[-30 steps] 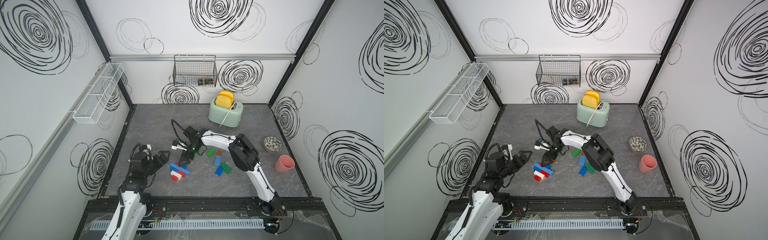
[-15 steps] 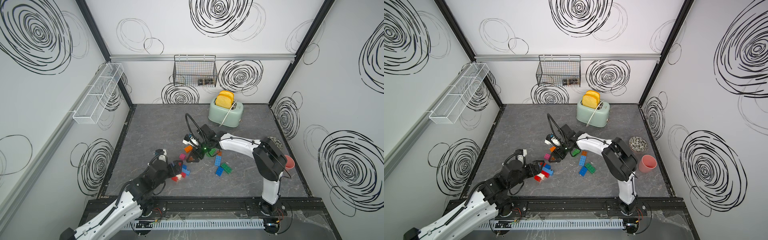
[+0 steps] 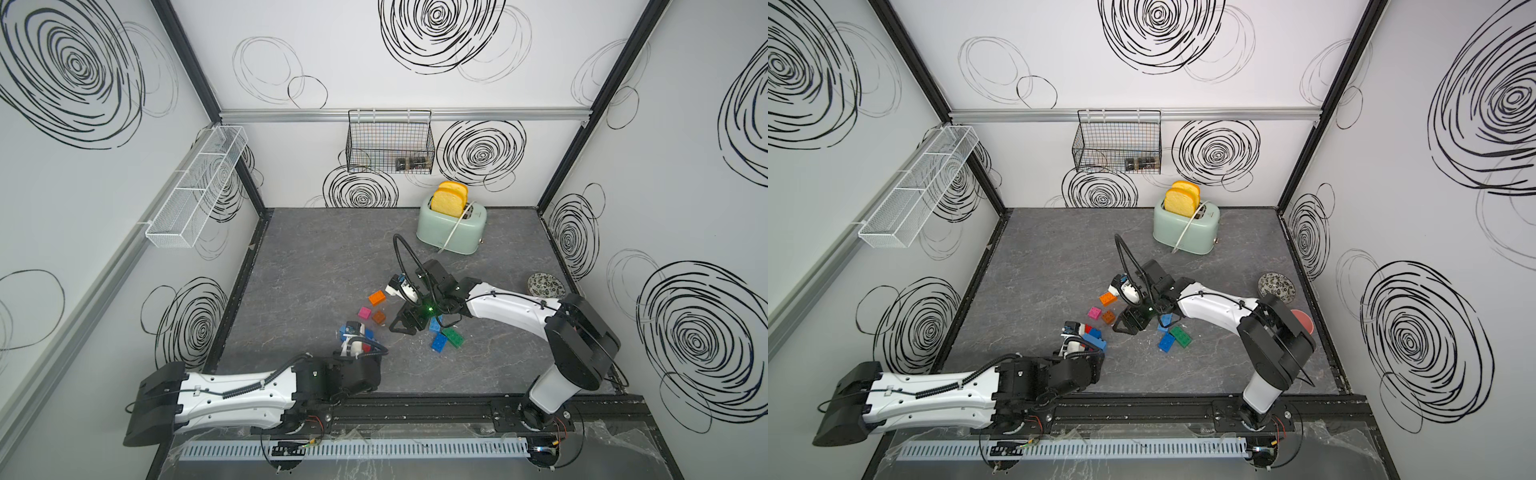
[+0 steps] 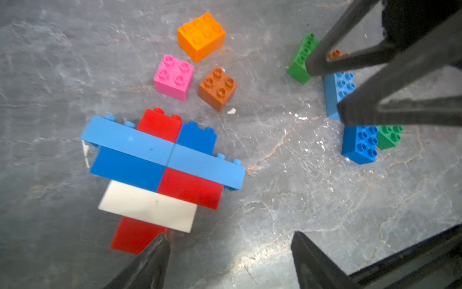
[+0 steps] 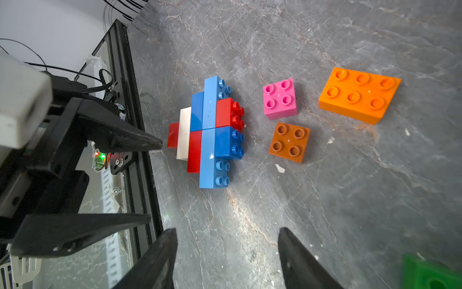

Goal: Assemble a heart with lego
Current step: Move the lego brick at the center of the board.

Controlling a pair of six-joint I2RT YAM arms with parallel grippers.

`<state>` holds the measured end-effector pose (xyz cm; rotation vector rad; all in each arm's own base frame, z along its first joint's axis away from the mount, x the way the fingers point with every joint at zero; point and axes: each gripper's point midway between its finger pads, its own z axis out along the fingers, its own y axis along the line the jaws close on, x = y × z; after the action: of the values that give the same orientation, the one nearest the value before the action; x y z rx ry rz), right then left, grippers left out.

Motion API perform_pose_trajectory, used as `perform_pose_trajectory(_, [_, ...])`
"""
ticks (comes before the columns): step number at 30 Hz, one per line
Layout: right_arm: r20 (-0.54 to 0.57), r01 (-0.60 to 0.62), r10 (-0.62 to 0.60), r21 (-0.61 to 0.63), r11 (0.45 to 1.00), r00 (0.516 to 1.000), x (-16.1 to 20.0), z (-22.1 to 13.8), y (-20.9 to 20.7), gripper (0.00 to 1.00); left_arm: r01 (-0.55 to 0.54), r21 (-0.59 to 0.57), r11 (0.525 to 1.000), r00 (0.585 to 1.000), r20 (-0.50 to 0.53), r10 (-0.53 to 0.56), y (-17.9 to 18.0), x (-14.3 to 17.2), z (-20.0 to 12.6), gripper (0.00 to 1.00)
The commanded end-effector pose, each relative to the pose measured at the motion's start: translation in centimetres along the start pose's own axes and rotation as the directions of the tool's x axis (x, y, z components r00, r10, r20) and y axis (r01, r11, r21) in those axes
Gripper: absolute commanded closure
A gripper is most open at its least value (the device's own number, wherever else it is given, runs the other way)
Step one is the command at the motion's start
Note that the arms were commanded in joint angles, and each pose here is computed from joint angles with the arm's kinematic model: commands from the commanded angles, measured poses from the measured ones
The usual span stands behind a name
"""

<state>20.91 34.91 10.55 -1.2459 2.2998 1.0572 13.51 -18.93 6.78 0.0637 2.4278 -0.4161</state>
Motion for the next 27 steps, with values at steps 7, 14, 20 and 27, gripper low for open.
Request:
perform_pose_trajectory(7, [0.048, 0.016, -0.016, 0.008, 1.000, 0.999, -0.7, -1.1, -0.1, 0.33, 0.129, 0.109, 0.986, 0.989, -0.092, -0.120, -1.9, 2.5, 0.5, 0.25])
perform_pose_trajectory(14, [0.042, 0.010, -0.010, -0.003, 1.000, 0.999, -0.7, -1.0, -0.1, 0.34, 0.104, 0.130, 0.986, 0.988, -0.124, -0.088, -2.2, 2.5, 2.4, 0.38])
perform_pose_trajectory(20, [0.031, 0.004, -0.004, -0.005, 1.000, 1.000, -0.5, -0.8, -0.4, 0.36, 0.091, 0.113, 0.989, 0.991, -0.106, -0.079, -0.8, 0.9, 3.8, 0.42])
perform_pose_trajectory(27, [0.027, -0.014, 0.014, -0.007, 1.000, 1.000, -0.3, -0.7, -1.1, 0.37, 0.117, 0.040, 0.992, 0.989, -0.101, -0.112, 2.8, 0.0, 5.3, 0.42])
